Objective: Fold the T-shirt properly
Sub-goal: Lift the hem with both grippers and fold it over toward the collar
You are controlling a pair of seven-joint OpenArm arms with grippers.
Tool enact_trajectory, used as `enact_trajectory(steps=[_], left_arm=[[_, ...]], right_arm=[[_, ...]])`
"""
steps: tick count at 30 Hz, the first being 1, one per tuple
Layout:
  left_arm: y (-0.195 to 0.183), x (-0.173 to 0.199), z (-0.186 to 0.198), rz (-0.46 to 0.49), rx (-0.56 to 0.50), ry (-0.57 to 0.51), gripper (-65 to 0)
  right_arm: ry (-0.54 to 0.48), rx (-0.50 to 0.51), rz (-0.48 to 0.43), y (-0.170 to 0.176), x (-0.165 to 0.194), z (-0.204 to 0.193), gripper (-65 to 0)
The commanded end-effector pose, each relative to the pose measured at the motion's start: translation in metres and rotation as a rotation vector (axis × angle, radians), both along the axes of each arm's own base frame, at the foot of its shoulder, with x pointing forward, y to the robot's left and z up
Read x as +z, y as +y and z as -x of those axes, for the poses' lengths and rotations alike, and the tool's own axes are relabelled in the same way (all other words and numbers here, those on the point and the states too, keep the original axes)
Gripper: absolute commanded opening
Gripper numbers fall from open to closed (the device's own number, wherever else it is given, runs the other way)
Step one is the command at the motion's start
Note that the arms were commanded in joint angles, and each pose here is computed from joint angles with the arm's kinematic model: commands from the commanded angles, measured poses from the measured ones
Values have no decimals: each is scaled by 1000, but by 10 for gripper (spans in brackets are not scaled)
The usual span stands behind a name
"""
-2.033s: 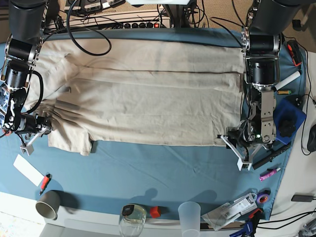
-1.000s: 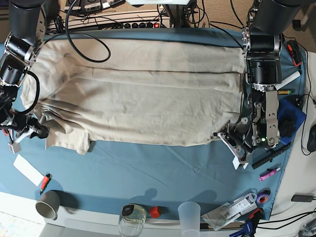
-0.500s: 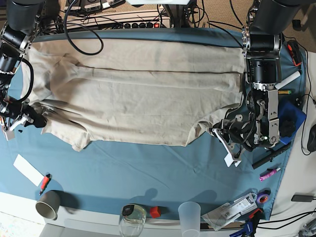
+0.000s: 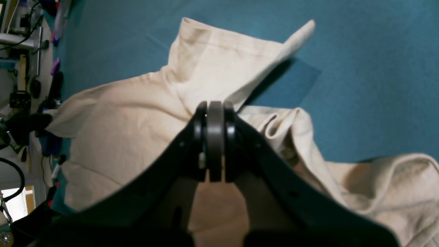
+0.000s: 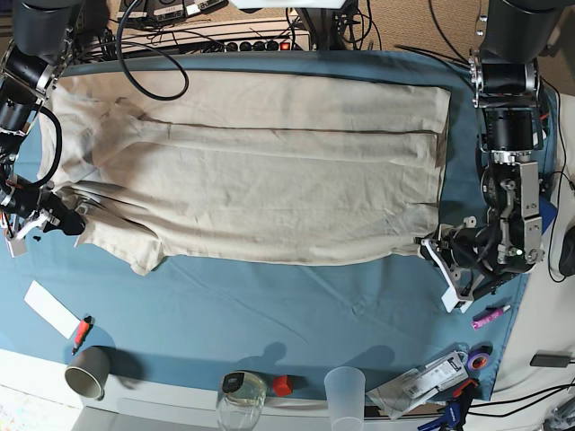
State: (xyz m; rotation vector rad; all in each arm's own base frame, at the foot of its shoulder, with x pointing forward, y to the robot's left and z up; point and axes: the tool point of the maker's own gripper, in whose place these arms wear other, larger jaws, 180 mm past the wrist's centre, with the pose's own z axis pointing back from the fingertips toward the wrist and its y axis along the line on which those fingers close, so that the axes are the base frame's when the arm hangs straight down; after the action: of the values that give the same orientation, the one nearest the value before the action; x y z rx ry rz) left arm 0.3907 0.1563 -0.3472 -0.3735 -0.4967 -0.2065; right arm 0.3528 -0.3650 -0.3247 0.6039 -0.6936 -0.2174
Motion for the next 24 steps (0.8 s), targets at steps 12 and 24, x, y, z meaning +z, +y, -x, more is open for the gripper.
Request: enact_trajectory(steps=[12,24], left_arm=[[-3,25,-5,36,-54,-57,-650],[0,9,41,-79,-108,-95,-650]], right_arm=[[-123,64,221,-15,61,-17,-650],[-84,63,233,-16,57,-13,-650]])
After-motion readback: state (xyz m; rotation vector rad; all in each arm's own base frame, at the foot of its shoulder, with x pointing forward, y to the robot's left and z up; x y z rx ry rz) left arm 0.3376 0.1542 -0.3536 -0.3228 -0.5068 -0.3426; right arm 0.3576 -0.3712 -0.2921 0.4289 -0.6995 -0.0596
